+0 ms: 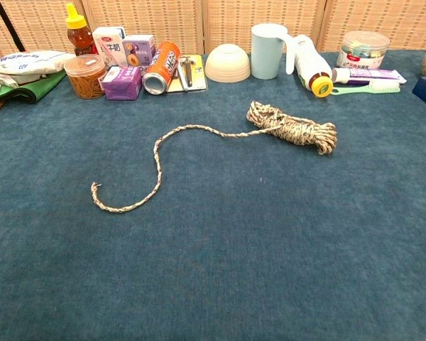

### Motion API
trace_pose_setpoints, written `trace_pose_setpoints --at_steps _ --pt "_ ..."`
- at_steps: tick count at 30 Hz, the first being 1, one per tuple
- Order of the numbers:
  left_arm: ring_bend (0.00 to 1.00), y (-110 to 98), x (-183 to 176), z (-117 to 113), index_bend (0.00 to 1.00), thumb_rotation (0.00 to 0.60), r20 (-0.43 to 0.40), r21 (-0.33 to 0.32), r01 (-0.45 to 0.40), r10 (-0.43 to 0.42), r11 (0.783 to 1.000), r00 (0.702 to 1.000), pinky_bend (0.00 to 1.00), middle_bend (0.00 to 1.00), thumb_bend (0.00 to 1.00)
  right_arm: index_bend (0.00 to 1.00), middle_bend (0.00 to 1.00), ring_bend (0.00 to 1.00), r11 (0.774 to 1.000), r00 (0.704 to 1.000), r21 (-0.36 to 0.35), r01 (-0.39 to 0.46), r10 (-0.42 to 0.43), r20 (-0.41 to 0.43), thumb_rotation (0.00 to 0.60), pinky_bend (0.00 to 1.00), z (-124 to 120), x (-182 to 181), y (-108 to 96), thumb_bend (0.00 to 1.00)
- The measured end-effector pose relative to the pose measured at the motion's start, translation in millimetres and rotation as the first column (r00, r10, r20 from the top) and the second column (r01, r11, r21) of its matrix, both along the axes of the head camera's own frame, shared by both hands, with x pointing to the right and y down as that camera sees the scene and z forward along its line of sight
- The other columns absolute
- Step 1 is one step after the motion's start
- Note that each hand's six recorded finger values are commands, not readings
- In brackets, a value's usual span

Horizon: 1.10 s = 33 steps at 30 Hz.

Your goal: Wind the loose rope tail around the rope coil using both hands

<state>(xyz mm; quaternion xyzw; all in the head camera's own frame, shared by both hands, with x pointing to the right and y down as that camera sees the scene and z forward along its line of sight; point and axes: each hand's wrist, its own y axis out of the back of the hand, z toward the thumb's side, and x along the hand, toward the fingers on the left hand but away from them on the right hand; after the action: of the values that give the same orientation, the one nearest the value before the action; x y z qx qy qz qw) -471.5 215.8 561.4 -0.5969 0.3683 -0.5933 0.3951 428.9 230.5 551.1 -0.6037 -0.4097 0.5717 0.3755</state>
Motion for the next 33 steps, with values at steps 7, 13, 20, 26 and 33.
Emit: trace_pose_setpoints --at_steps 7,13,20,26,33 --pt "0.0 4 -2 -1 0.0 0.6 0.007 -0.001 0.001 -0.001 1.0 1.0 0.0 0.0 0.09 0.0 0.0 0.0 1.0 1.0 -0.008 0.01 -0.01 0.001 0.6 0.0 3 -4 0 0.0" --pt "0.0 4 -2 -4 0.0 0.6 -0.003 0.011 0.0 0.0 1.0 1.0 0.0 0.0 0.1 0.0 0.0 0.0 1.0 1.0 -0.02 0.007 -0.007 0.0 0.6 0.0 5 -6 1 0.0" --pt "0.0 3 -4 -6 0.0 0.6 -0.022 0.004 0.016 -0.016 1.0 1.0 0.0 0.0 0.09 0.0 0.0 0.0 0.999 0.999 -0.042 0.03 -0.029 0.014 0.6 0.0 9 -17 5 0.0" --pt "0.0 5 -3 -9 0.0 0.6 -0.032 0.004 0.018 -0.018 1.0 0.999 0.0 0.0 0.09 0.0 0.0 0.0 0.995 0.996 -0.063 0.076 -0.073 0.055 0.6 0.0 16 -34 2 0.0" --pt "0.0 4 3 -6 0.0 0.6 -0.038 0.001 0.005 -0.005 1.0 0.999 0.0 0.0 0.09 0.0 0.0 0.0 0.99 0.989 -0.073 0.124 -0.117 0.093 0.6 0.0 19 -58 -10 0.0"
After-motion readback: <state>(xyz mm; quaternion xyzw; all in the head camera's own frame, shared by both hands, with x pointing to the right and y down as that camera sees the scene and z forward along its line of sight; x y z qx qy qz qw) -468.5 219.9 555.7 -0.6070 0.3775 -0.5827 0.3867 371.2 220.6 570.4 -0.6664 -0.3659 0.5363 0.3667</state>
